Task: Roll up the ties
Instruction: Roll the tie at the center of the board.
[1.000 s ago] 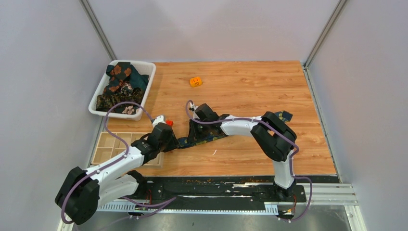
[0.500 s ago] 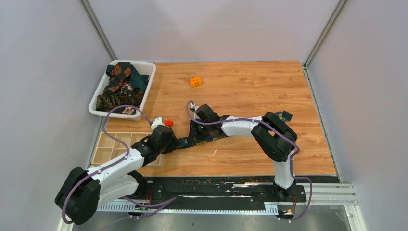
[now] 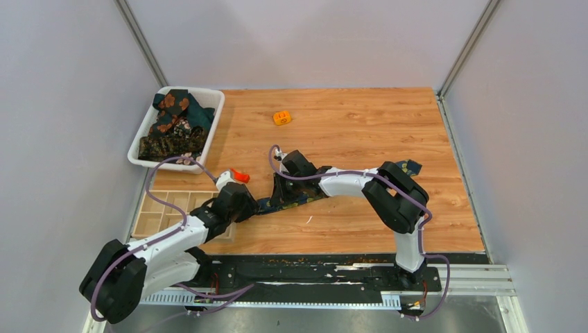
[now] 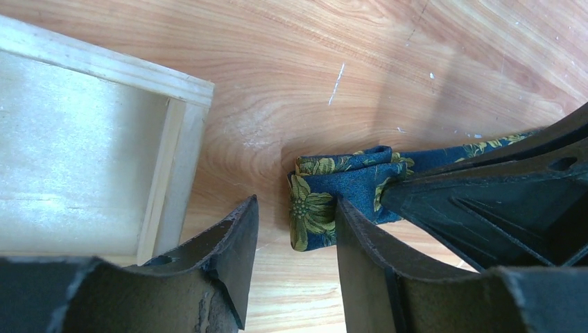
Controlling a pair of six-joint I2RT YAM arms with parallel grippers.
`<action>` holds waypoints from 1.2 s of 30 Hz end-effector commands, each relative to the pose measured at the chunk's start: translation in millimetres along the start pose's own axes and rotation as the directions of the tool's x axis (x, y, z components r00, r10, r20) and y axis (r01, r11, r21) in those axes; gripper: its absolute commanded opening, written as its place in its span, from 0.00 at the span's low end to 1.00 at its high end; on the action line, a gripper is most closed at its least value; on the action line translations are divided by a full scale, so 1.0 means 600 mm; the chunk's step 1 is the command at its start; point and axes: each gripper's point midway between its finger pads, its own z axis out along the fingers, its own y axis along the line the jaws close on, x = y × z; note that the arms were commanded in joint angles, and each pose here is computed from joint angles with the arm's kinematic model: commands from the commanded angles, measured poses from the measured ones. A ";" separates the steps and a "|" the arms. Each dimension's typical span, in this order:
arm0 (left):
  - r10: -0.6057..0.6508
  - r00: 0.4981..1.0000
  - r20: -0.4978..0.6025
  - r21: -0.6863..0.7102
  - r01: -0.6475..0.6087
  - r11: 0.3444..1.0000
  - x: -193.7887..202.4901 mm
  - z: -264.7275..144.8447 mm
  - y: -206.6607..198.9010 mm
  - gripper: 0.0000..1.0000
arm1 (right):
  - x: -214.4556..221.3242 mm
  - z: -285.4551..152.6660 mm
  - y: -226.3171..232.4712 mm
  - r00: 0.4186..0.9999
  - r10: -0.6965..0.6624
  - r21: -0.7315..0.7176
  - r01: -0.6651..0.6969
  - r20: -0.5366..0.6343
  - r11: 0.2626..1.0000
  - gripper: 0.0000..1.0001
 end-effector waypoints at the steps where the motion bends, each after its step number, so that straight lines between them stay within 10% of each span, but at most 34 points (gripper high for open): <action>1: -0.045 0.999 0.014 0.016 0.045 0.999 -0.001 0.010 -0.004 0.50 | 0.032 -0.004 -0.030 0.999 0.026 0.082 -0.023 -0.039 0.996 0.00; 10: -0.049 0.999 -0.009 0.019 0.049 0.999 0.011 0.019 -0.002 0.33 | 0.034 -0.007 -0.030 0.999 0.028 0.084 -0.025 -0.038 0.996 0.00; 16: -0.016 1.000 -0.016 0.029 0.016 0.999 0.011 0.022 -0.008 0.01 | 0.030 -0.014 -0.026 0.999 0.024 0.087 -0.021 -0.029 0.996 0.00; 26: 0.044 0.999 0.006 -0.002 -0.044 0.999 -0.004 0.001 0.002 0.00 | -0.014 -0.055 0.005 0.999 -0.018 0.096 0.015 0.027 0.995 0.49; 36: 0.064 0.998 0.011 0.004 -0.064 0.998 -0.013 -0.015 -0.002 0.00 | -0.039 -0.076 0.066 0.996 -0.068 0.052 0.065 0.066 0.997 0.39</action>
